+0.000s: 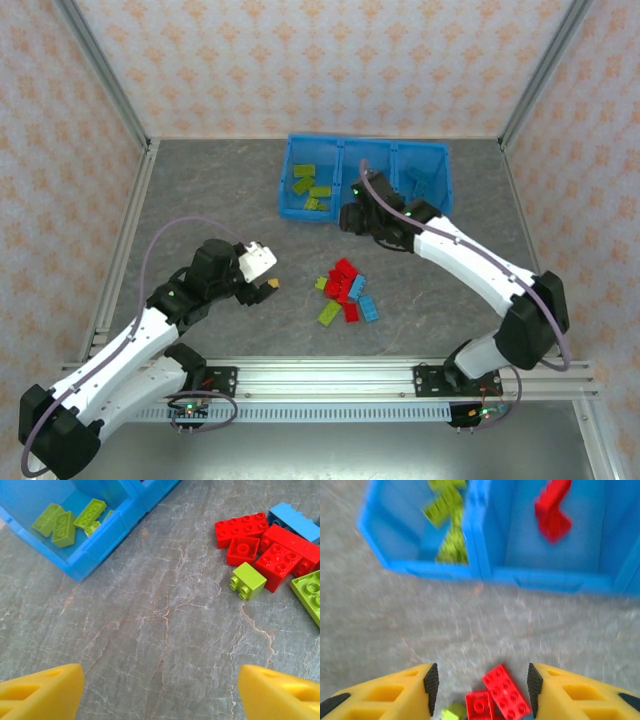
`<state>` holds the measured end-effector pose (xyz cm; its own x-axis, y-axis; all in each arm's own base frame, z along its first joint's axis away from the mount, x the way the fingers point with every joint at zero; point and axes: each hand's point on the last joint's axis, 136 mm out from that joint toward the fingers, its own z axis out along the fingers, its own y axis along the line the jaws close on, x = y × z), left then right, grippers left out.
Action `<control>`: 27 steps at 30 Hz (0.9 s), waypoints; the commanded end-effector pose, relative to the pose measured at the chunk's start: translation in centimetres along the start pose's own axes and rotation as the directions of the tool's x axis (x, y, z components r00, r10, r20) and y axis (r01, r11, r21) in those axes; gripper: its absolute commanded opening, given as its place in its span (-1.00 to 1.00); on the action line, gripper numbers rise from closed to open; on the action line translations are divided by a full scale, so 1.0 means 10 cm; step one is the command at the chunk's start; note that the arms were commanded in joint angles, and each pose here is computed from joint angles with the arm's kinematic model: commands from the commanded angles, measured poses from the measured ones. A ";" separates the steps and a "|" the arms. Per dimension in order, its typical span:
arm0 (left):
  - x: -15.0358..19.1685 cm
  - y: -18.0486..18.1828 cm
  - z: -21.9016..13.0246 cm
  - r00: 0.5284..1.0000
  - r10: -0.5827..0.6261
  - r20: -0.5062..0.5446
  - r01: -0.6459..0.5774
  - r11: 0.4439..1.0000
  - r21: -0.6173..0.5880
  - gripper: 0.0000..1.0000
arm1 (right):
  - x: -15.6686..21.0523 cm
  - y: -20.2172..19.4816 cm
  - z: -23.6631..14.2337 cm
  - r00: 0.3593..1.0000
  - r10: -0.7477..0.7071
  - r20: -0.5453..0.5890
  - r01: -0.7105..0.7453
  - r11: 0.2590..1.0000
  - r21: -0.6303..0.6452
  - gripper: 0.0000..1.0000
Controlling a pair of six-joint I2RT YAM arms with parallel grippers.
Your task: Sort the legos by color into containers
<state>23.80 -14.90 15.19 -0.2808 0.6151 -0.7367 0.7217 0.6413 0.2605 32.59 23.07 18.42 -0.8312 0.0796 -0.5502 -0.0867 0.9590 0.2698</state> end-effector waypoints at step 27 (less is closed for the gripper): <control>-0.12 0.03 -0.06 0.999 -0.006 0.051 0.007 1.000 -0.016 0.63 | 1.23 -0.41 1.07 0.900 0.167 -0.404 -0.029 0.945 0.327 0.59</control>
<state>23.75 -15.10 15.82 -0.2684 0.5964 -0.7565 0.7196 0.6462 0.2541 29.55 24.45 2.90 -0.9858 0.0757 -0.1498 0.0650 0.9951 0.0747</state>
